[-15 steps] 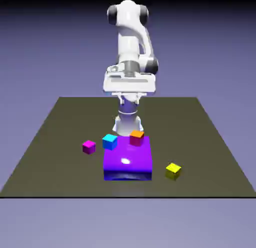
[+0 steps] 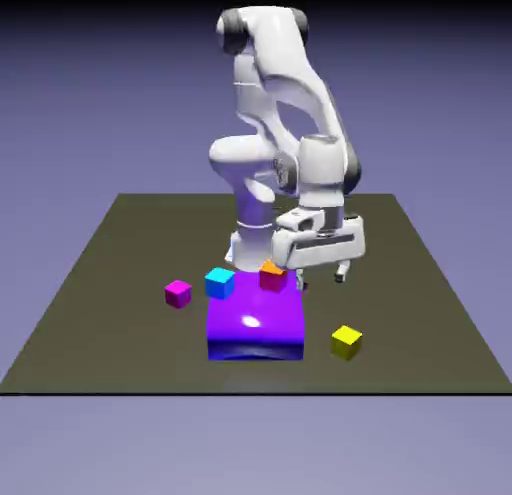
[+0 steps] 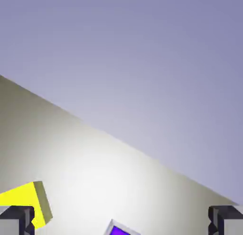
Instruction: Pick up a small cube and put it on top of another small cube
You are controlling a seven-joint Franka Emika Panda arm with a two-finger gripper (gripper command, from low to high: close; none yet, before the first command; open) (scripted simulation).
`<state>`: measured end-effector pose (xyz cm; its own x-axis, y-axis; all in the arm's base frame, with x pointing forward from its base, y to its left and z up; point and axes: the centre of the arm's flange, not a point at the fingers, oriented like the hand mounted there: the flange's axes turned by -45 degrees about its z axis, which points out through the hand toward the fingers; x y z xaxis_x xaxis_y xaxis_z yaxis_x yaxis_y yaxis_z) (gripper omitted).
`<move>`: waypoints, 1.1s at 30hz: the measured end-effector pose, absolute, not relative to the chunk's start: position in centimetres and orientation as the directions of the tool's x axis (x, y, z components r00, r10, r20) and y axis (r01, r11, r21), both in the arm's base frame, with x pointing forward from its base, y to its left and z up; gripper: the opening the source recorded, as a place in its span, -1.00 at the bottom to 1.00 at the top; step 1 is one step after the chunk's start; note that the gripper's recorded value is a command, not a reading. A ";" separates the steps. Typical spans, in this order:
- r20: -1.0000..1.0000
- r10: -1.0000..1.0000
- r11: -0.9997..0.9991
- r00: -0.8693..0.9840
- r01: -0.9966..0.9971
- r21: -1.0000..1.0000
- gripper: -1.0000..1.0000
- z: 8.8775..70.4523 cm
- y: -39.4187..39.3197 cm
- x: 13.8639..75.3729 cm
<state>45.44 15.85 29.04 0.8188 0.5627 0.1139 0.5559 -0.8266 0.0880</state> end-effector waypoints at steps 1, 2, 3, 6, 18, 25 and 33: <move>0.074 0.592 -0.806 0.803 0.587 0.081 0.00 27.8 17.0 45.3; 0.033 0.617 -0.786 0.786 0.614 0.072 0.00 26.6 17.9 45.3; -0.007 0.639 -0.767 0.769 0.639 0.062 0.00 25.3 18.7 45.2; -0.124 0.704 -0.702 0.699 0.711 0.027 0.00 21.5 21.4 44.4; -0.192 0.737 -0.661 0.648 0.751 0.000 -1.00 15.3 22.6 43.5; -0.199 0.651 -0.745 0.732 0.667 0.018 -1.00 23.5 19.0 42.9; -0.200 0.477 -0.870 0.856 0.492 0.030 -1.00 29.9 12.2 39.4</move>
<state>39.43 12.24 29.88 0.8557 0.4773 -0.1998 0.4923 -0.8699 0.0305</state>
